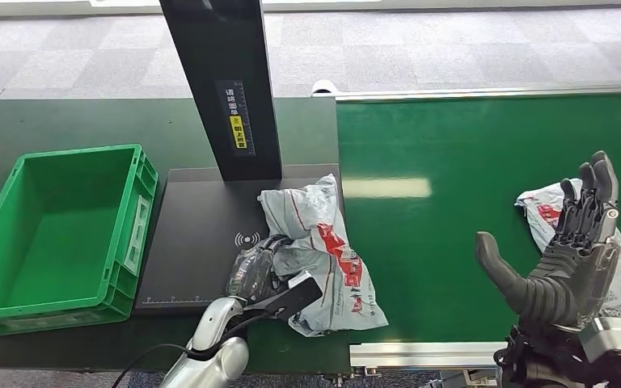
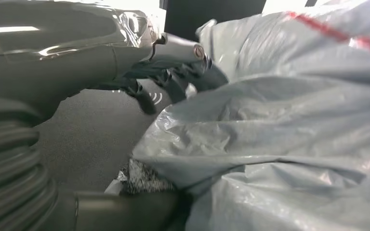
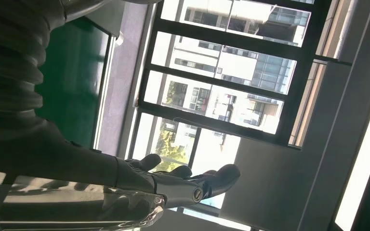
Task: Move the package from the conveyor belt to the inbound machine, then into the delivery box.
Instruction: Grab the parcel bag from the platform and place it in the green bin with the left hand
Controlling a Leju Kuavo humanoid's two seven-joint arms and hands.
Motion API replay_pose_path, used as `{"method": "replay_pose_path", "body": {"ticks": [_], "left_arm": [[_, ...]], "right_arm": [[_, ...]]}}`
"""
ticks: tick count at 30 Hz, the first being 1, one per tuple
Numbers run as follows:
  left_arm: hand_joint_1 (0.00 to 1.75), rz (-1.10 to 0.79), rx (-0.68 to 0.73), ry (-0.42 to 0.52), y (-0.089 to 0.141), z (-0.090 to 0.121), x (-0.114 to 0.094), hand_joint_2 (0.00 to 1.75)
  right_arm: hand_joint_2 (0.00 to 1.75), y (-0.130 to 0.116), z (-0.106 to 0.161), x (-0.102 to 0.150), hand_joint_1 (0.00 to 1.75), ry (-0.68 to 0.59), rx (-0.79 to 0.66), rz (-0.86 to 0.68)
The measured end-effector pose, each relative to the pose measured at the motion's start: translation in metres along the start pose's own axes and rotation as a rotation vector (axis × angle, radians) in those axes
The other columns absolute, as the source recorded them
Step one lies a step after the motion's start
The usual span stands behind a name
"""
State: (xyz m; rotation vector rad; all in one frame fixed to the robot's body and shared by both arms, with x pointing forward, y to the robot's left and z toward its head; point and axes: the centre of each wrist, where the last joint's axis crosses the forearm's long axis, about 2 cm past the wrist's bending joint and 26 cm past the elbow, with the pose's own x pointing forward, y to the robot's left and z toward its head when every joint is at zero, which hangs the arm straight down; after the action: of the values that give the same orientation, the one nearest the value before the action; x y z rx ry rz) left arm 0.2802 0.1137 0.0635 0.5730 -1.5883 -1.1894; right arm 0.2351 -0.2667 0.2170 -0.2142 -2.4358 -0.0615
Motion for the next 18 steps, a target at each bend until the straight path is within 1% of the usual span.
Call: {"method": "replay_pose_path", "body": {"ticks": [8, 12, 18], "left_arm": [[1.75, 0.010, 0.033, -0.009, 0.000, 0.003, 0.002, 1.75], [1.75, 0.045, 0.124, -0.033, 0.005, 0.008, 0.002, 1.75], [1.75, 0.159, 0.315, -0.092, 0.027, 0.012, 0.002, 1.75]], "right_arm": [[1.75, -0.003, 0.002, 0.001, 0.00, 0.012, -0.012, 0.001], [1.75, -0.005, 0.006, 0.003, 0.00, 0.021, -0.023, -0.006], [1.75, -0.009, 0.010, 0.005, 0.00, 0.034, -0.041, -0.013]]}}
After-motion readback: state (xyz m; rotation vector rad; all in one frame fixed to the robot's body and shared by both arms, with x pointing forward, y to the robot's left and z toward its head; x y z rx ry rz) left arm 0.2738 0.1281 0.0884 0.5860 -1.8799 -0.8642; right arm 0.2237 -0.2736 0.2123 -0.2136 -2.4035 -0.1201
